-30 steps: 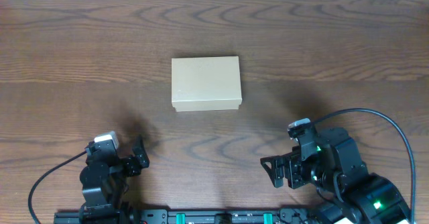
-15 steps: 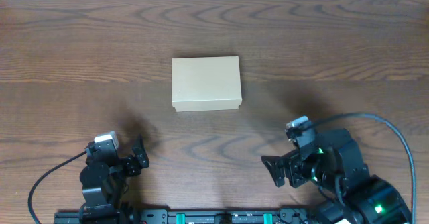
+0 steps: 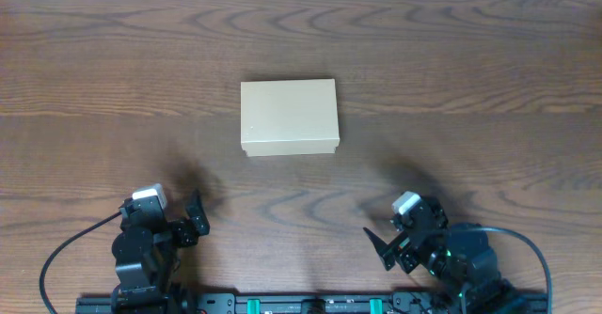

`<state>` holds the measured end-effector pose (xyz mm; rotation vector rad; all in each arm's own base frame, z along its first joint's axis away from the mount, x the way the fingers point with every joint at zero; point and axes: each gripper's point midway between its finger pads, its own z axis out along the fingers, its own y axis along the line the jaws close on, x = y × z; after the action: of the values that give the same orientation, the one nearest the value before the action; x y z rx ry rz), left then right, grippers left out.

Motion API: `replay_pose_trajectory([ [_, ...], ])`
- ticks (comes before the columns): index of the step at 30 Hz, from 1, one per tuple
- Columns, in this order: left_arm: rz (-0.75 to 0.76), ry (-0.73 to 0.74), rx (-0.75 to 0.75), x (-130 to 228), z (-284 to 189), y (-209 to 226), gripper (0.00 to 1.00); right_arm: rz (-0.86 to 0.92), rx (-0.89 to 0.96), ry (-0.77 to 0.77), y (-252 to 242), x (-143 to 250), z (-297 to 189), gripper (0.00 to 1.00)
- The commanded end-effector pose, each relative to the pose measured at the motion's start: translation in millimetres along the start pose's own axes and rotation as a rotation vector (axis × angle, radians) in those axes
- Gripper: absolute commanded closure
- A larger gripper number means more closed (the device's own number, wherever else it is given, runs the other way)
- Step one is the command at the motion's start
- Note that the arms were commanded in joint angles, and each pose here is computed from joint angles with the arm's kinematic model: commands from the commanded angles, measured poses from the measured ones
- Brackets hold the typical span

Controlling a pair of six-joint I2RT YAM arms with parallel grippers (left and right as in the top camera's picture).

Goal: Pack container

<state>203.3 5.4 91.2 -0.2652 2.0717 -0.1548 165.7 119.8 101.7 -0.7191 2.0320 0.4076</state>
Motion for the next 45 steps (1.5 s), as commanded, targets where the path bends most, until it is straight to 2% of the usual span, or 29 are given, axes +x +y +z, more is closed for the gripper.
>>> replay_pose_trajectory([
  [1,0.002,0.001,0.008,1.7,0.8,-1.2,0.05,0.044,0.002,-0.023,0.6,5.8,3.3,0.01],
  [4,0.002,0.001,0.008,1.7,0.8,-1.2,0.05,0.105,0.003,-0.036,0.5,10.7,5.8,0.01],
  [45,0.002,0.001,0.008,1.7,0.8,-1.2,0.05,0.101,0.007,-0.065,-0.3,5.8,3.7,0.01],
])
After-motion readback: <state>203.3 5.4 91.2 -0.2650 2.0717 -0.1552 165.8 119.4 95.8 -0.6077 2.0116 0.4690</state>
